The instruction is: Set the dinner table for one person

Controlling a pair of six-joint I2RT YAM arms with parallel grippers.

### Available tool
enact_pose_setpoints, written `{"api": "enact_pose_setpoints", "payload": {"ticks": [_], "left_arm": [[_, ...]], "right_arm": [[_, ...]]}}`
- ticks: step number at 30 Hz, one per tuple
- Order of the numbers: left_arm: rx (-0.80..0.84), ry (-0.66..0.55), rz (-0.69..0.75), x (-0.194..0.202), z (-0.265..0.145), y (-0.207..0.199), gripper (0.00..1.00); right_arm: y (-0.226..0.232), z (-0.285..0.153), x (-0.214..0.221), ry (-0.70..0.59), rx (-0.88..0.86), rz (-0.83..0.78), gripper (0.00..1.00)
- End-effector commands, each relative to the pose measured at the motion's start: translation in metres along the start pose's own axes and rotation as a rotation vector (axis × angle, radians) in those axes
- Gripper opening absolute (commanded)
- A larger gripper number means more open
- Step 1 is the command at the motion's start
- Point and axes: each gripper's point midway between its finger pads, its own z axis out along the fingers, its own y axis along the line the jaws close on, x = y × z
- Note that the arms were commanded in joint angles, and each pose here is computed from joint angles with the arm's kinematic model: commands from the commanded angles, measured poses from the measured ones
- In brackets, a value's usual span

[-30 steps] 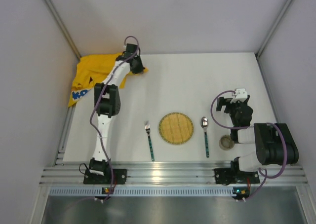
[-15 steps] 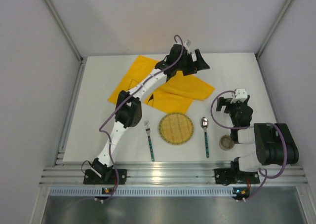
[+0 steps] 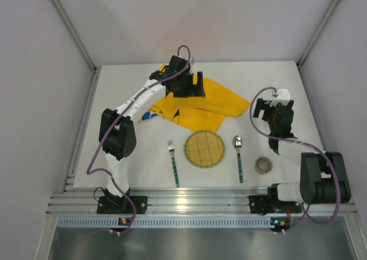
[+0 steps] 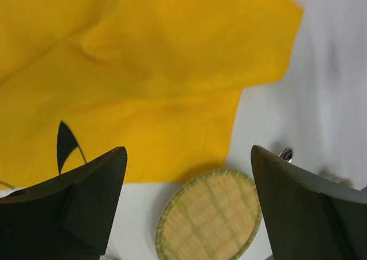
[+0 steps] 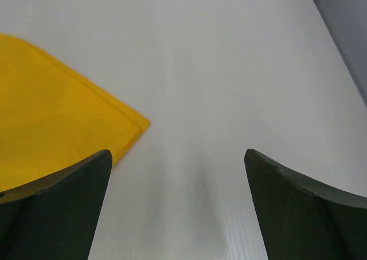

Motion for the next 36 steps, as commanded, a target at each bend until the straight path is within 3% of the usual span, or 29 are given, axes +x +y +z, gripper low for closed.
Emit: {"api": "enact_pose_setpoints", "payload": {"ticks": [1, 5, 7, 8, 10, 11, 13, 17, 18, 24, 31, 36], "left_arm": [[-0.055, 0.137, 0.074, 0.059, -0.018, 0.021, 0.94], [0.008, 0.213, 0.041, 0.103, -0.035, 0.02, 0.91], [0.023, 0.284, 0.024, 0.135, -0.041, 0.024, 0.88], [0.028, 0.308, 0.019, 0.143, -0.047, 0.024, 0.85], [0.042, 0.346, 0.016, 0.166, -0.049, 0.025, 0.82], [0.061, 0.339, 0.01, 0.168, -0.054, 0.02, 0.81], [0.07, 0.341, -0.01, 0.179, -0.053, 0.019, 0.8], [0.052, 0.324, -0.02, 0.182, -0.063, 0.017, 0.75], [0.031, 0.315, -0.023, 0.183, -0.066, 0.021, 0.75], [-0.007, 0.26, -0.027, 0.18, -0.088, 0.026, 0.74], [-0.045, 0.238, -0.033, 0.188, -0.108, 0.036, 0.72], [-0.067, 0.215, -0.044, 0.193, -0.117, 0.042, 0.71]], "right_arm": [[0.018, 0.009, -0.079, 0.056, -0.021, 0.126, 1.0], [0.082, 0.002, -0.125, 0.115, -0.223, 0.181, 1.0], [0.105, -0.007, -0.14, 0.199, -0.27, 0.308, 1.0], [0.137, -0.021, -0.146, 0.274, -0.447, 0.486, 1.0], [0.16, -0.016, -0.143, 0.316, -0.627, 0.695, 1.0], [0.182, -0.034, -0.14, 0.384, -0.809, 0.751, 1.0], [0.2, -0.026, -0.106, 0.522, -0.839, 0.854, 1.0], [0.199, -0.006, -0.05, 0.723, -0.596, 0.622, 1.0], [0.203, -0.001, -0.061, 0.722, -0.592, 0.59, 1.0], [0.194, -0.021, 0.017, 1.037, -0.374, 0.525, 1.0], [0.177, -0.038, 0.062, 1.154, -0.241, 0.462, 1.0], [0.181, -0.038, 0.075, 1.182, -0.257, 0.448, 0.99]]}}
